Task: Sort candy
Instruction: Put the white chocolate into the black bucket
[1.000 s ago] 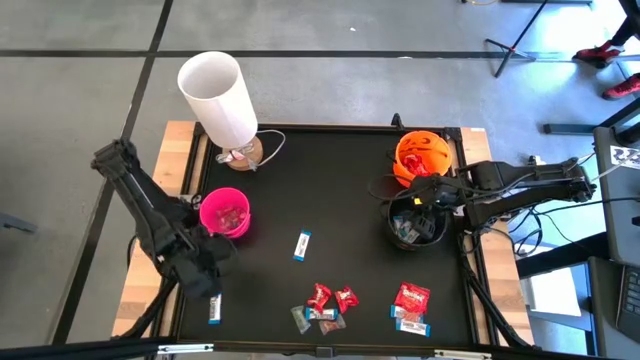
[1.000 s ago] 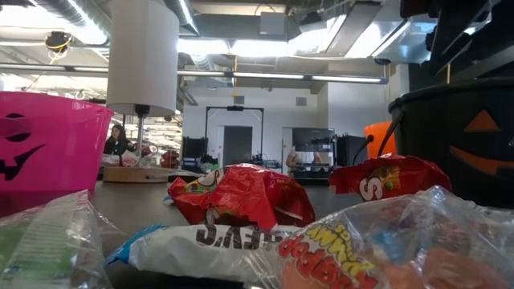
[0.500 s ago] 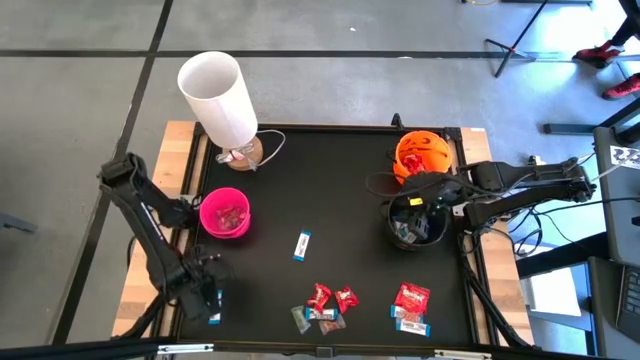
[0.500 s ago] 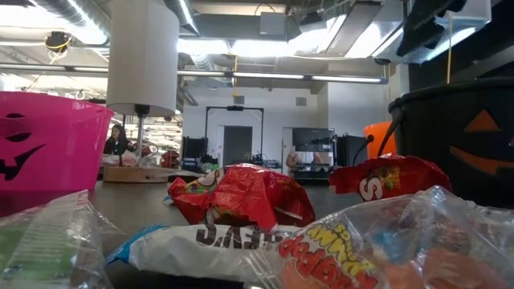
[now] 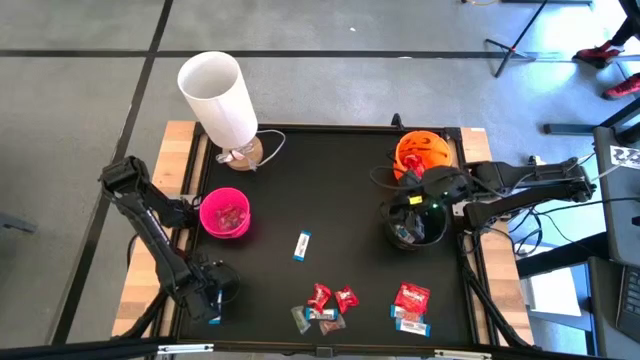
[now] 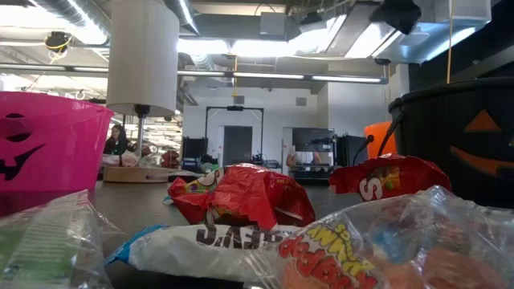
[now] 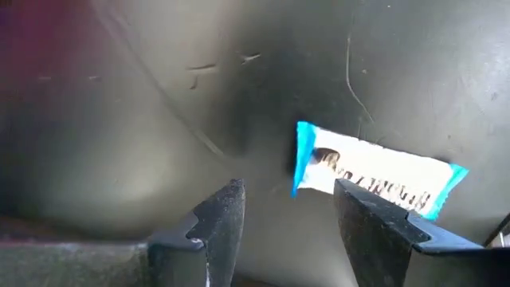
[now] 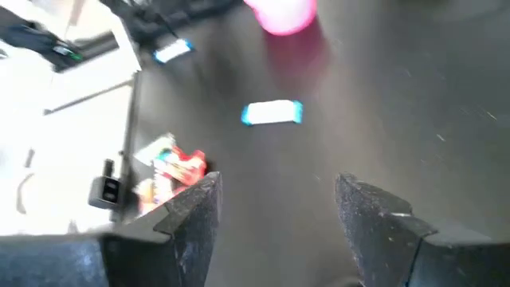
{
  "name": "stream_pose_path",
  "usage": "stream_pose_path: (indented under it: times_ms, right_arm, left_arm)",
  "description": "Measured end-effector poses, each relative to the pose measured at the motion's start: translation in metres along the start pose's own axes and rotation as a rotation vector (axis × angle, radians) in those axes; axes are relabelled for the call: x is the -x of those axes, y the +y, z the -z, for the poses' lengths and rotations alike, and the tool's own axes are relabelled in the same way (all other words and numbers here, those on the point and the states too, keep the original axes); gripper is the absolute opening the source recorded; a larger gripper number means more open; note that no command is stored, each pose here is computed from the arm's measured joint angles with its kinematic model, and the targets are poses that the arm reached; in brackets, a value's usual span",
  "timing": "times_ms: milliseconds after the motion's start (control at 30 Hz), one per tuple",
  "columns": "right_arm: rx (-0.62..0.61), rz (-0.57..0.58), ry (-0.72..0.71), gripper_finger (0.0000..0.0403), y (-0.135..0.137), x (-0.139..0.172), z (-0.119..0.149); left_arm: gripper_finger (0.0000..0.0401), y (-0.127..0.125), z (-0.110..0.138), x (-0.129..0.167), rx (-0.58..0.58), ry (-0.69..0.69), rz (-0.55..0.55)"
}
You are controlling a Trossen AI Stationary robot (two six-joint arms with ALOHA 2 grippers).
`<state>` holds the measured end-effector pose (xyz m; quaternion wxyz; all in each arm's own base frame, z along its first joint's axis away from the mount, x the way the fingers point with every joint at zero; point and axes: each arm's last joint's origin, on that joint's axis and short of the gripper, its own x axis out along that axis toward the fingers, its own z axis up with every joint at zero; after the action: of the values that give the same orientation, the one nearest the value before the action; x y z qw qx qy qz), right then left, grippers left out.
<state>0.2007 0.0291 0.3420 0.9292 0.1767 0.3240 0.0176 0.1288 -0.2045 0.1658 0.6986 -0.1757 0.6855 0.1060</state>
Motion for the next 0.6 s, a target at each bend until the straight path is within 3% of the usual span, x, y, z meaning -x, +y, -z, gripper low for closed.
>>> stream_pose_path:
  times_ms: [333, 467, 600]
  right_arm:
    - [0.027, -0.060, -0.052, 0.0241, 0.004, 0.000, -0.006]
    - [0.027, -0.060, -0.052, 0.0241, 0.004, 0.000, -0.006]
    - [0.027, -0.062, -0.058, 0.0241, 0.004, 0.000, -0.007]
  left_arm:
    - [0.0177, 0.012, 0.001, -0.026, 0.003, -0.014, 0.067]
    - [0.0146, 0.013, 0.002, -0.027, -0.003, -0.014, 0.067]
    - [0.0090, 0.013, 0.001, -0.027, -0.009, -0.024, 0.073]
